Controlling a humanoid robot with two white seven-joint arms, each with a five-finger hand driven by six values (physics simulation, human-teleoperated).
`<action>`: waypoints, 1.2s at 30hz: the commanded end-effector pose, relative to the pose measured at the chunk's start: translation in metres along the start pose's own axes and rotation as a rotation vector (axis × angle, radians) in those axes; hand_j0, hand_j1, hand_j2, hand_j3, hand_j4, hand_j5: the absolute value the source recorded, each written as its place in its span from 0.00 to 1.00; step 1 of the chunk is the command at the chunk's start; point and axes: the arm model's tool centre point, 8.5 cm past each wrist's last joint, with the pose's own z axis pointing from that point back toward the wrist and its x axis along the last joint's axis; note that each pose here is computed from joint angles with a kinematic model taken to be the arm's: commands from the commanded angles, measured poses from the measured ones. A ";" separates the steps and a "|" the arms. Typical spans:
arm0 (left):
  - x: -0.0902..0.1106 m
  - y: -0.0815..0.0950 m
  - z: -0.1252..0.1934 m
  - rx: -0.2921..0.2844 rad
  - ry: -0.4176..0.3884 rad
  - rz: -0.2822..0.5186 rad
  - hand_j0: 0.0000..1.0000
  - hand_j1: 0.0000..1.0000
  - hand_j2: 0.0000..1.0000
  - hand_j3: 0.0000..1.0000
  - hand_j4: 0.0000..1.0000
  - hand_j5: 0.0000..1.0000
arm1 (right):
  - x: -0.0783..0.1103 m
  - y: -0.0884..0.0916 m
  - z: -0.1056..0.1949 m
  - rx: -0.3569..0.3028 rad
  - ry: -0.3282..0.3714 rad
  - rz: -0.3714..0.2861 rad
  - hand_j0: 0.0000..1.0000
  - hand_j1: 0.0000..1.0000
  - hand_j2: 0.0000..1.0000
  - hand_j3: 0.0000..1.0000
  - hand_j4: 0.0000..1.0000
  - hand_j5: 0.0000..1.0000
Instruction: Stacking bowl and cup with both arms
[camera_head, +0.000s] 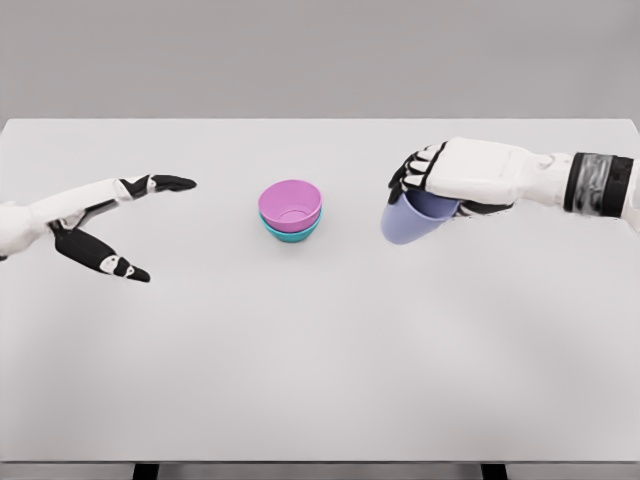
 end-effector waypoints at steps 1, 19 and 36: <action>0.000 0.004 0.003 0.031 -0.011 0.026 1.00 1.00 1.00 1.00 1.00 1.00 | -0.003 0.001 -0.010 -0.029 -0.005 -0.036 0.55 0.55 0.55 0.55 0.55 0.55; -0.001 0.003 0.002 0.045 -0.023 0.050 1.00 1.00 1.00 1.00 1.00 1.00 | 0.004 -0.060 -0.054 -0.214 -0.075 -0.013 0.56 0.56 0.56 0.56 0.56 0.56; -0.001 0.002 0.002 0.045 -0.025 0.053 1.00 1.00 1.00 1.00 1.00 1.00 | 0.011 -0.061 -0.111 -0.202 -0.129 -0.068 0.55 0.55 0.55 0.55 0.55 0.55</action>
